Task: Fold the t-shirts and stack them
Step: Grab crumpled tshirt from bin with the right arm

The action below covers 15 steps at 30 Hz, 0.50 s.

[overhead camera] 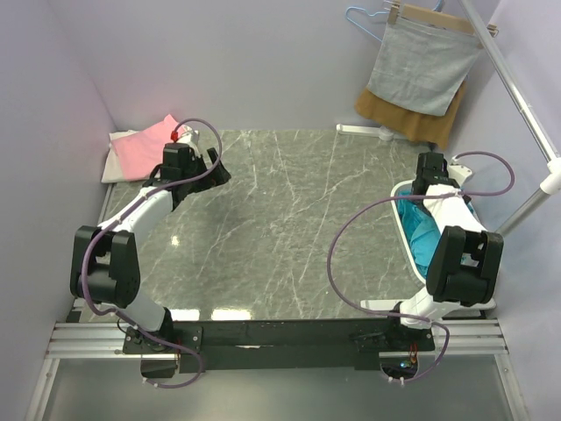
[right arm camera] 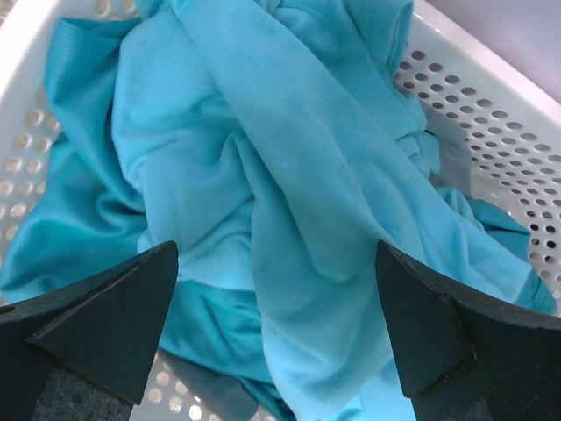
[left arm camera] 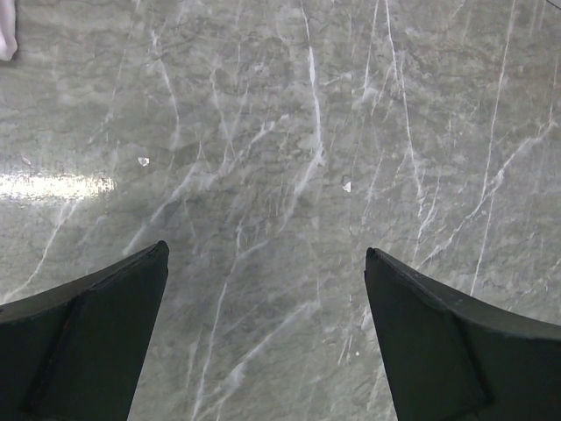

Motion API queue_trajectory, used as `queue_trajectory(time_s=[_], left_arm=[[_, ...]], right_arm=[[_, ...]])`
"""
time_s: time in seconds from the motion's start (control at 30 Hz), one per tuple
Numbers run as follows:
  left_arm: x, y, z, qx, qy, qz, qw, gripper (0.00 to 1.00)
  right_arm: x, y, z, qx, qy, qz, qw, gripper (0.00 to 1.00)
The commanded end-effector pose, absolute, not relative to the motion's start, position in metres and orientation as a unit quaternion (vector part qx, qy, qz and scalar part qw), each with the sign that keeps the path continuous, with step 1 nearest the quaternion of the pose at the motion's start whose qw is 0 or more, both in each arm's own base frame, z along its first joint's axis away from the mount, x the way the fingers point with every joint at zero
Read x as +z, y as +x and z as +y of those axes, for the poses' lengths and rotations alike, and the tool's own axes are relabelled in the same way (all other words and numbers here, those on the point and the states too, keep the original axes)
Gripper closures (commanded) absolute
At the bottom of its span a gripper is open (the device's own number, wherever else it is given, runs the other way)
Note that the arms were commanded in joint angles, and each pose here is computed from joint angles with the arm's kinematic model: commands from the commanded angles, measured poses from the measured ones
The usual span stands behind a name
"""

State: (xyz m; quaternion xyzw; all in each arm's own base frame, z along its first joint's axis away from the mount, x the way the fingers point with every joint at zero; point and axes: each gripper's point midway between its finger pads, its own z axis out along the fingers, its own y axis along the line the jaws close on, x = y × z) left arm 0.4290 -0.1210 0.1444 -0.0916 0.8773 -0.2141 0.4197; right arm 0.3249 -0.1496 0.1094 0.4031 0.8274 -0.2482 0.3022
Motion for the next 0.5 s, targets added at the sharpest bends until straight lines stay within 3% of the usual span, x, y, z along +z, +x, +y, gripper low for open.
queue_trajectory(time_s=[0.0,0.1,0.2,0.3,0.33,0.37,0.47], left_arm=[[0.166,0.436,-0.126,-0.232,-0.086,0.865,0.436,0.01],[0.162,0.436,-0.128,-0.239,-0.086,0.866,0.430,0.01],[0.155,0.436,-0.131,-0.247,-0.090,0.868,0.422,0.01],[0.153,0.437,-0.136,-0.263,-0.085,0.866,0.416,0.04],[0.151,0.436,-0.137,-0.266,-0.082,0.867,0.414,0.06],[0.151,0.436,-0.138,-0.269,-0.079,0.866,0.415,0.11],[0.154,0.438,-0.137,-0.266,-0.079,0.865,0.419,0.13]], right_arm=[[0.105,0.333,-0.154,-0.237,0.414,0.828,0.294,0.01],[0.094,0.334,-0.153,-0.228,0.411,0.837,0.279,0.03],[0.090,0.334,-0.152,-0.224,0.408,0.841,0.274,0.22],[0.103,0.338,-0.148,-0.209,0.401,0.842,0.295,0.67],[0.110,0.339,-0.145,-0.207,0.394,0.841,0.309,0.99],[0.132,0.342,-0.138,-0.198,0.387,0.832,0.344,1.00],[0.190,0.350,-0.111,-0.153,0.336,0.816,0.444,1.00]])
